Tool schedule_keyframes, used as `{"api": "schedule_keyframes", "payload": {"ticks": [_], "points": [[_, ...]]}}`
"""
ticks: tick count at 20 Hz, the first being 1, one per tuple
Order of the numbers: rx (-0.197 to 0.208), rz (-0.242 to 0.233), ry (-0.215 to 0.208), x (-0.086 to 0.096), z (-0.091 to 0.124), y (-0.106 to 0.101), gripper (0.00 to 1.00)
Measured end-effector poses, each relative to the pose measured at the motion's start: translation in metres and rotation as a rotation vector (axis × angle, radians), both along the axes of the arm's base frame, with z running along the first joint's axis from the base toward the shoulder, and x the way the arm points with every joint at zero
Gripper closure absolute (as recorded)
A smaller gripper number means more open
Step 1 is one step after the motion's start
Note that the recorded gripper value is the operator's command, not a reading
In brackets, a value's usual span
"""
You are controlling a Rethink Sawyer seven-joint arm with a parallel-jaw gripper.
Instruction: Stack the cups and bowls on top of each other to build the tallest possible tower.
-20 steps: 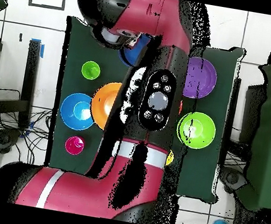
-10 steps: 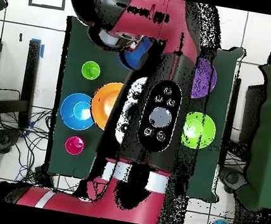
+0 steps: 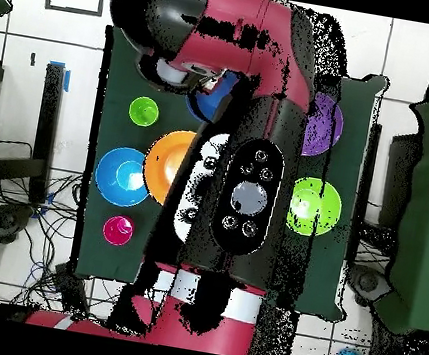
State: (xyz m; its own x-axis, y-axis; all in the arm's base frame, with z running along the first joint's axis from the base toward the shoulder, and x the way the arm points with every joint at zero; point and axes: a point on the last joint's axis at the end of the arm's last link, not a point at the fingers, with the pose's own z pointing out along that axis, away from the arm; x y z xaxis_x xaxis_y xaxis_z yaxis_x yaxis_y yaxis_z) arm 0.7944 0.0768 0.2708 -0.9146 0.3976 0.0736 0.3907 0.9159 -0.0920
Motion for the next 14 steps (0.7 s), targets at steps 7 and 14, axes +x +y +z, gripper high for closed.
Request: {"api": "schedule_keyframes", "payload": {"ticks": [7,14], "points": [[-0.008,0.009,0.029,-0.014,-0.017,0.009,1.0],[-0.018,0.022,0.003,-0.018,-0.035,0.016,1.0]]}}
